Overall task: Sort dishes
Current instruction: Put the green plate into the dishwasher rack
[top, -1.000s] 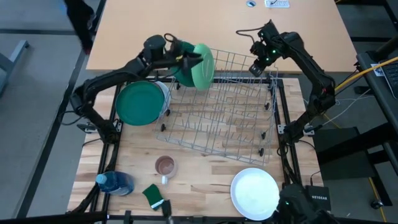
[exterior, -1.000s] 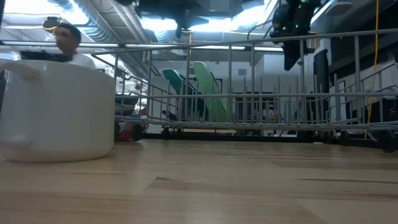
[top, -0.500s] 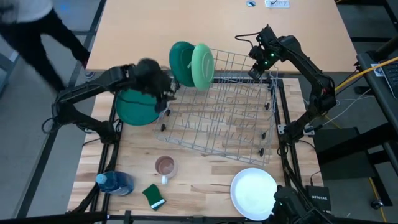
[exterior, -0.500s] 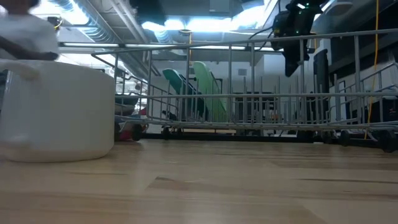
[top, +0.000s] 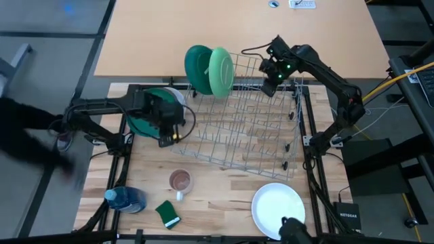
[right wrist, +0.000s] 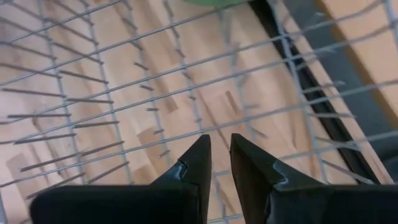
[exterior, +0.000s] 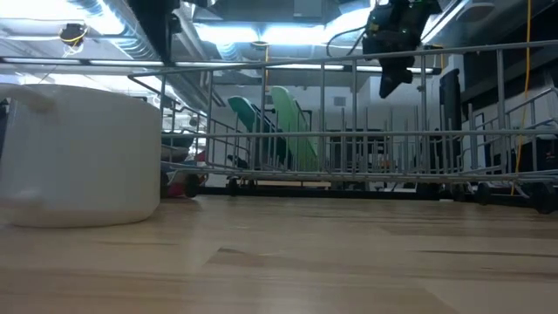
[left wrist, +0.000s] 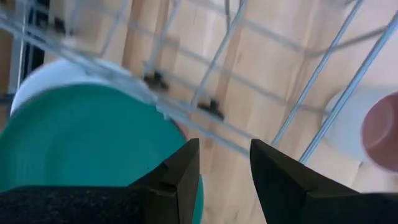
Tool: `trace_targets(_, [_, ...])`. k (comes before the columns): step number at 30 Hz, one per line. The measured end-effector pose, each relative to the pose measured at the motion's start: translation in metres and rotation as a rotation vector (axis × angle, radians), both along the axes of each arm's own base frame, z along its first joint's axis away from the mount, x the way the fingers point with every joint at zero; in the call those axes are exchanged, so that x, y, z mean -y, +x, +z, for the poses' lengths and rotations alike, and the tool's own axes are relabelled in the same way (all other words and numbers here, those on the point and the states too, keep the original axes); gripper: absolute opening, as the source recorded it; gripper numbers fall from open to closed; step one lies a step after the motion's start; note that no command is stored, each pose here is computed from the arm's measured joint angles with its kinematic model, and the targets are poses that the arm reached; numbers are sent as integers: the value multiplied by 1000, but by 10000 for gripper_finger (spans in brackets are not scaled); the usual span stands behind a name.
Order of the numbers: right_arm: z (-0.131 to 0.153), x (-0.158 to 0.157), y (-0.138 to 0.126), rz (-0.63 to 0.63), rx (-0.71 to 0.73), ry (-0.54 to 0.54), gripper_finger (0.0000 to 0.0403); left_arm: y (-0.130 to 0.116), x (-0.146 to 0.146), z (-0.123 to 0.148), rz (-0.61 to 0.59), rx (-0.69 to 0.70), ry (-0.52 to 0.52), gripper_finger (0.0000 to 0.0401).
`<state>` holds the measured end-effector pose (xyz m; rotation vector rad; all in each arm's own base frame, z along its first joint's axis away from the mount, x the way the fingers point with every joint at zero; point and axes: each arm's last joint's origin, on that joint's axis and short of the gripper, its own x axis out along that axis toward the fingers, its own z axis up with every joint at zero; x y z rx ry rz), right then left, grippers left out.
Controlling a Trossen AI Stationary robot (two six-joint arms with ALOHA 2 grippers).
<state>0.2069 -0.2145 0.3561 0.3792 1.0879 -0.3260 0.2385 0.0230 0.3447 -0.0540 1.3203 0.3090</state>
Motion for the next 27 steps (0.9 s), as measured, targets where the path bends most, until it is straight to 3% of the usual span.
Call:
trace_targets(10, [-1,-21,20,69,-66,-65,65,-2,12,-16,136,-204,-17,131])
trace_targets(16, [-1,-23,20,74,-80,-59,65,-7,6,-11,136,-184,4,131])
trace_targets(23, [-3,-26,16,77,-121,-24,65,-46,-9,-32,233,-236,-7,131])
trace_targets(27, [-3,-26,15,78,-122,-22,65,-68,-11,-51,271,-173,-70,131])
